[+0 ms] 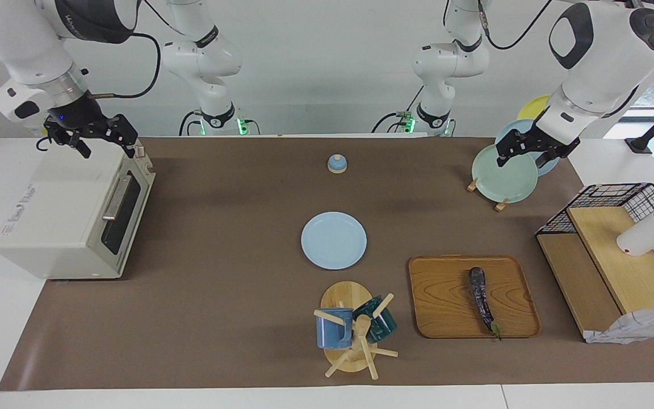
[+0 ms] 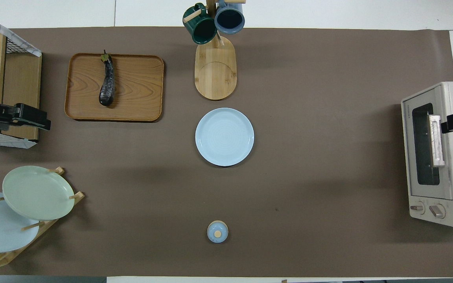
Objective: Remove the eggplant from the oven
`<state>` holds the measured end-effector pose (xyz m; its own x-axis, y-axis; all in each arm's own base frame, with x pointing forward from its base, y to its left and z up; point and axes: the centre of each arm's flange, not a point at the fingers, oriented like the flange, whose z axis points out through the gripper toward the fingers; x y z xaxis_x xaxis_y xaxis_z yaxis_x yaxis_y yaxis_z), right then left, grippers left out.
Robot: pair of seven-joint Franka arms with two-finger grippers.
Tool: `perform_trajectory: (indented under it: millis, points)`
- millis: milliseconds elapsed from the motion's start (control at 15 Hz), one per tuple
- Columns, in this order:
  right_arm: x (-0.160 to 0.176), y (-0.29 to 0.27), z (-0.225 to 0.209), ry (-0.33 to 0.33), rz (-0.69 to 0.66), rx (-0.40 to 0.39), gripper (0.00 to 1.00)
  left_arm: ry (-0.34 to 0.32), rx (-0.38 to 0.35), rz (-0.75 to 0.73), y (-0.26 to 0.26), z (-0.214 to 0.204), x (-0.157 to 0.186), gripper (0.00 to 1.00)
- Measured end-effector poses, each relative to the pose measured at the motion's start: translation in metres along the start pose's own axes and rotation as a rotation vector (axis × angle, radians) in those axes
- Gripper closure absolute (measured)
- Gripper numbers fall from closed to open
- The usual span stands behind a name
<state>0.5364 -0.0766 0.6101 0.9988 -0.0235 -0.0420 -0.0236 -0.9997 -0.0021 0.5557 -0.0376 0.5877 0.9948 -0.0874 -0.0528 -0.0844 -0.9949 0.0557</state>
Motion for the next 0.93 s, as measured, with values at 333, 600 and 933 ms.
perform_trajectory:
  millis: [333, 600, 933]
  points:
    - [0.0, 0.0, 0.0, 0.0, 0.0, 0.0, 0.0, 0.027, 0.049, 0.001, -0.004, -0.02, -0.008, 0.0]
    - [0.0, -0.001, 0.0, 0.0, -0.001, 0.0, 0.0, 0.028, 0.052, -0.001, -0.006, -0.021, -0.008, 0.0]
    - [0.0, -0.001, 0.0, 0.0, -0.001, 0.0, 0.0, 0.028, 0.052, -0.004, -0.008, -0.021, -0.008, 0.0]
